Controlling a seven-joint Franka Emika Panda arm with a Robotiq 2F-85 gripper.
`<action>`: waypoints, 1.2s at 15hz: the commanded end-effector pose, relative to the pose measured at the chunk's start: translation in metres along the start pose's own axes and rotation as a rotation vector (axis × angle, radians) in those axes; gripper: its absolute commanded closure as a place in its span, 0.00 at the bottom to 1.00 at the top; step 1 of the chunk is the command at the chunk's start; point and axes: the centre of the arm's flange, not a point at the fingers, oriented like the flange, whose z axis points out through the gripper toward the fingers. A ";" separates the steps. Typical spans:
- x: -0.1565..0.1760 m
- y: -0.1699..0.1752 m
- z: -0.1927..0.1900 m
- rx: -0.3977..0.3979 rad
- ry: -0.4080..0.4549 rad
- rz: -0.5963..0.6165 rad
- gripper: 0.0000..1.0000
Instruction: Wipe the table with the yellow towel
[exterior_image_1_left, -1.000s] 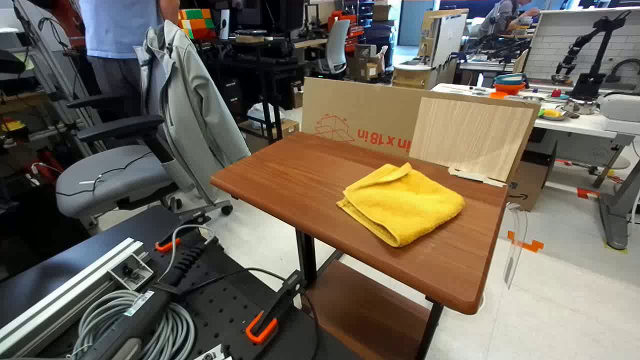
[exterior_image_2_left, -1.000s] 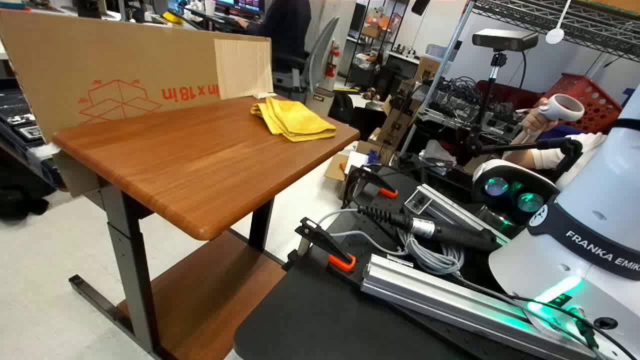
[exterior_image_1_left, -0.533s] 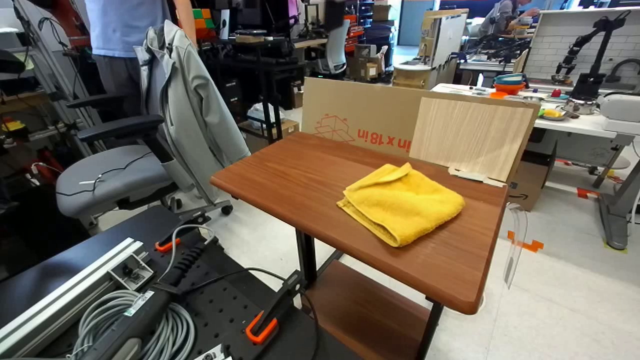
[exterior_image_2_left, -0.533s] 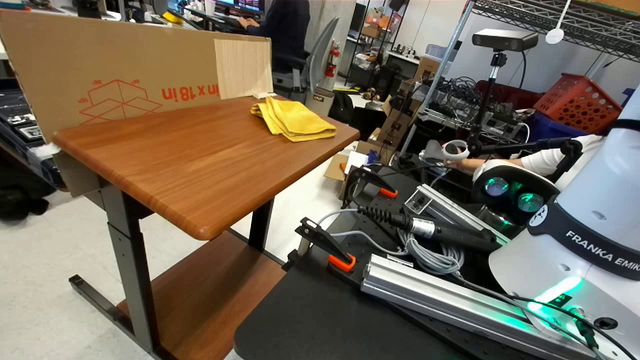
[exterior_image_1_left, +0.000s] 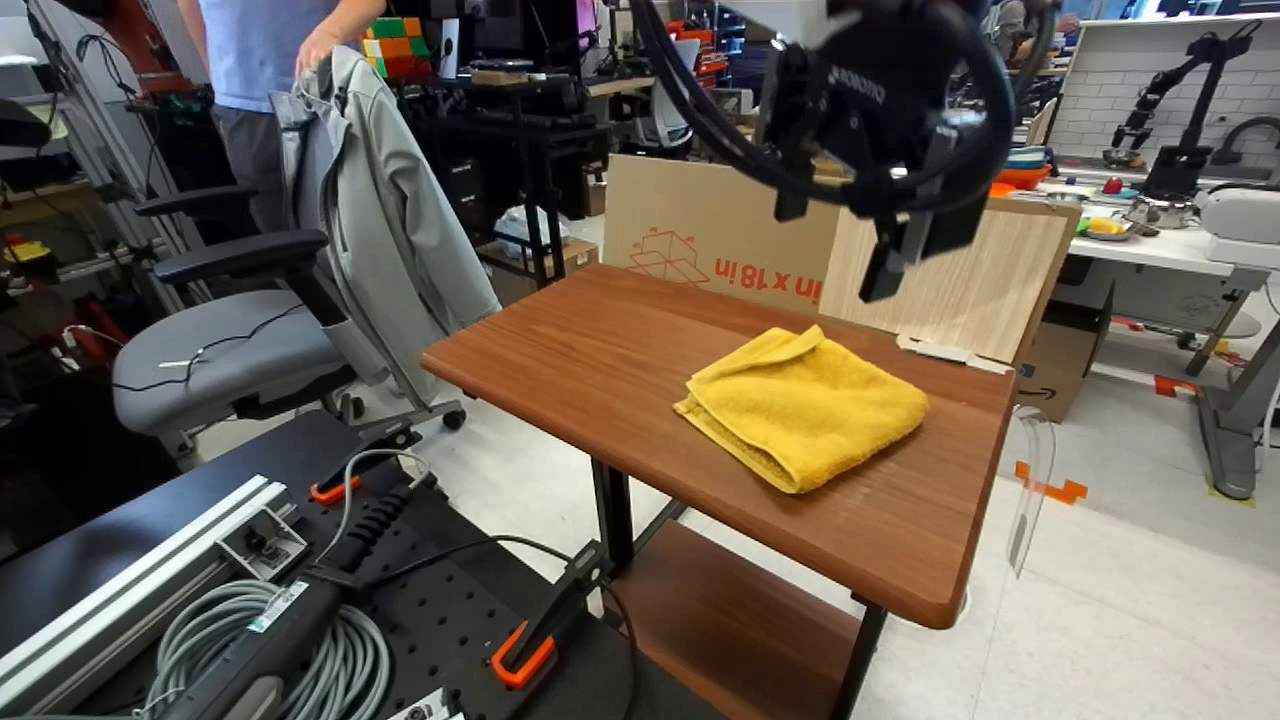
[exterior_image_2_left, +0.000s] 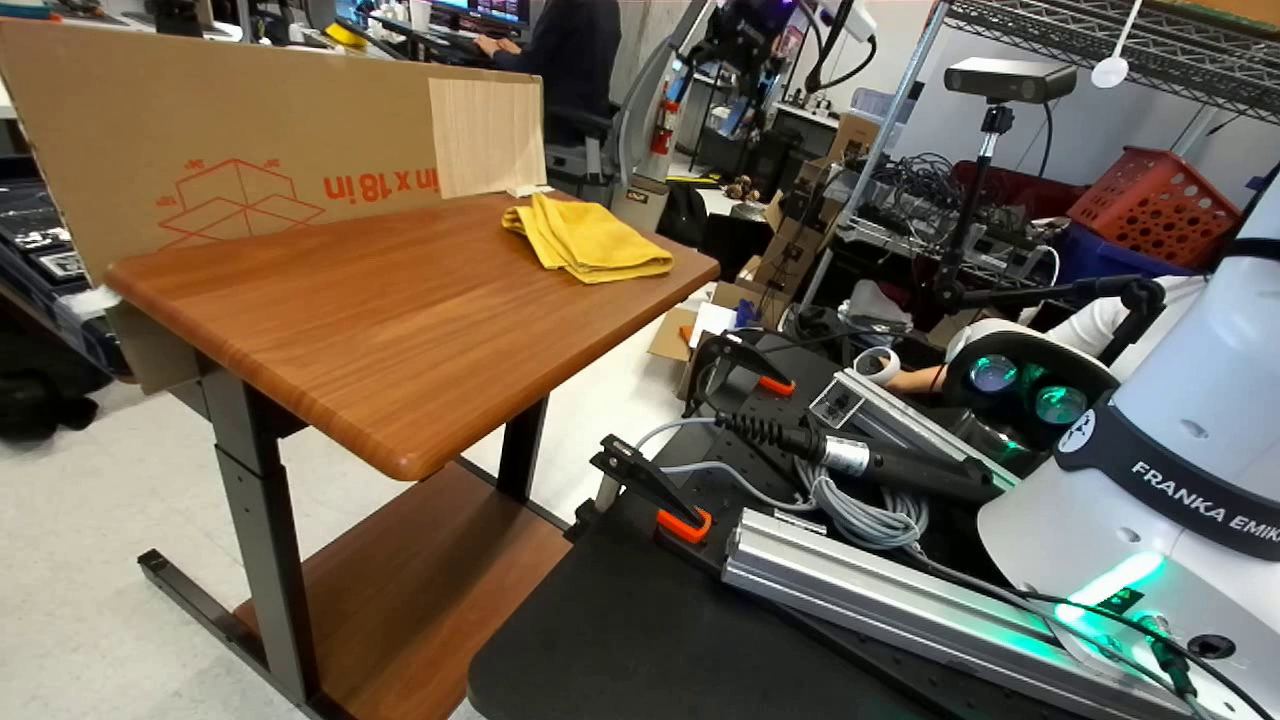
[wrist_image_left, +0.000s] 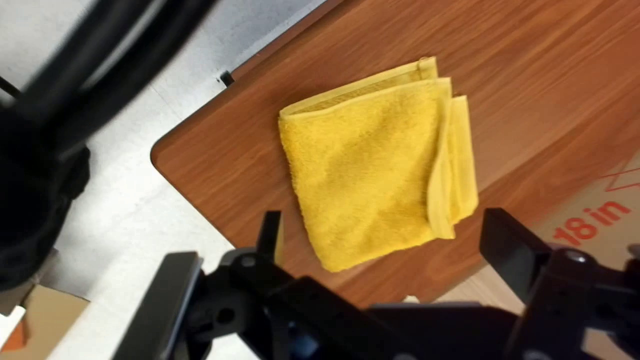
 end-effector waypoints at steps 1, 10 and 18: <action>0.072 0.010 0.057 -0.013 -0.041 0.140 0.00; 0.057 -0.011 0.083 -0.030 -0.046 0.122 0.00; 0.082 -0.087 0.173 -0.132 -0.106 0.212 0.00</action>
